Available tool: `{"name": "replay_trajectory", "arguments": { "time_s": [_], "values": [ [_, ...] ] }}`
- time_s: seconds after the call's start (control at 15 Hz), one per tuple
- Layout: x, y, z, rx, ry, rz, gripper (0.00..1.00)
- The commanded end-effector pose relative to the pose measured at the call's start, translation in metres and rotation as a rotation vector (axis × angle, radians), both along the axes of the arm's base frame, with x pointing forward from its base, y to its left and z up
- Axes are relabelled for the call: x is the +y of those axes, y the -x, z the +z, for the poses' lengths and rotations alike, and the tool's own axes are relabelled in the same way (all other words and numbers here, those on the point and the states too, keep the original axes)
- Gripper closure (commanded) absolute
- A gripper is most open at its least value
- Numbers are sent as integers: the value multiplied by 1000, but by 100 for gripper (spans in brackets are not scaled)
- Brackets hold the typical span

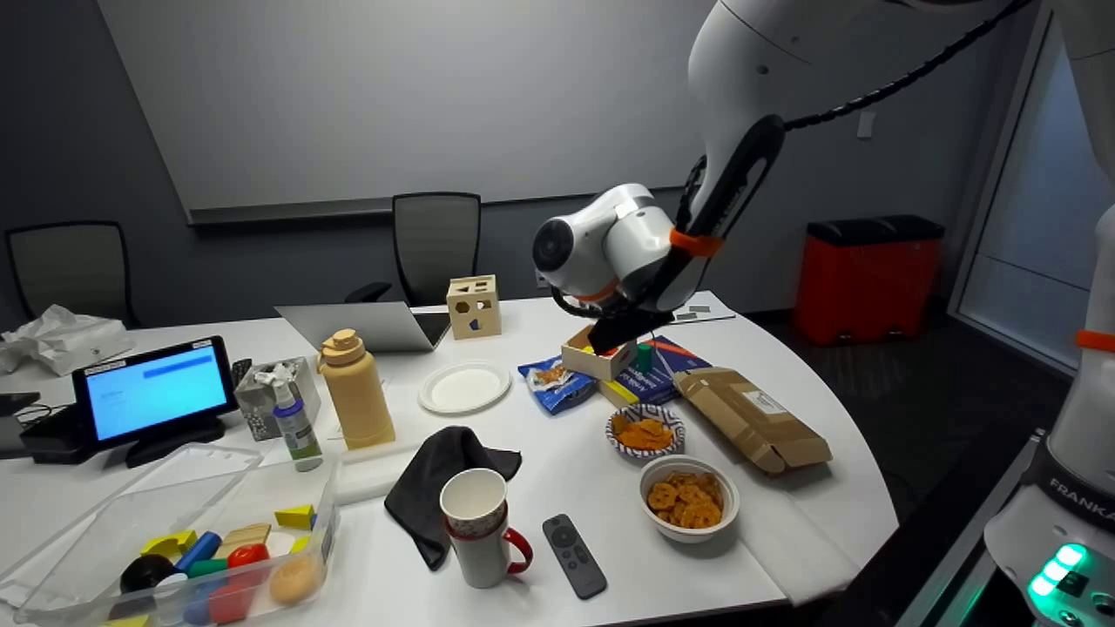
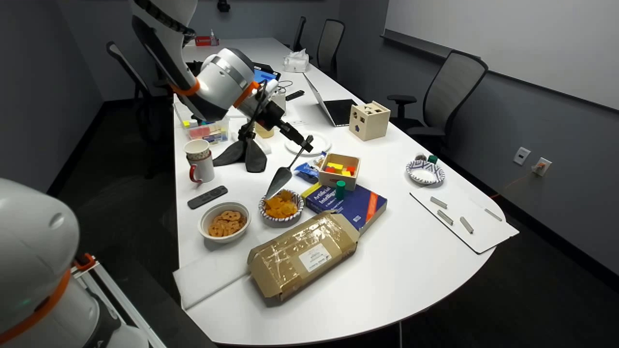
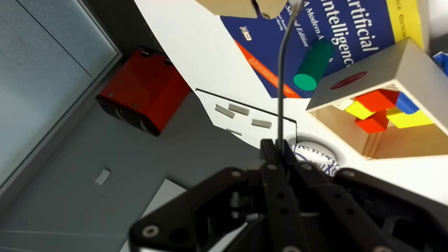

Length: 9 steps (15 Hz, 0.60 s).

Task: Use the snake slicer to stir in the furthest bowl

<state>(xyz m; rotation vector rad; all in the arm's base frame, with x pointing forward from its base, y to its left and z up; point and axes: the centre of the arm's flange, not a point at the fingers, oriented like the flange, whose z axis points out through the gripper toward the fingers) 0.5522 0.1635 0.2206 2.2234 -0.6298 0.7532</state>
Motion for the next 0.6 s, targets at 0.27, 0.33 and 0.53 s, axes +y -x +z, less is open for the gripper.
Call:
{"name": "replay_trajectory", "arguments": {
  "time_s": [0.27, 0.33, 0.53],
  "values": [
    [14, 22, -51, -219, -102, -73, 99],
    [15, 20, -53, -251, -104, -73, 99],
    [15, 15, -64, -323, -84, -59, 99]
  ]
}}
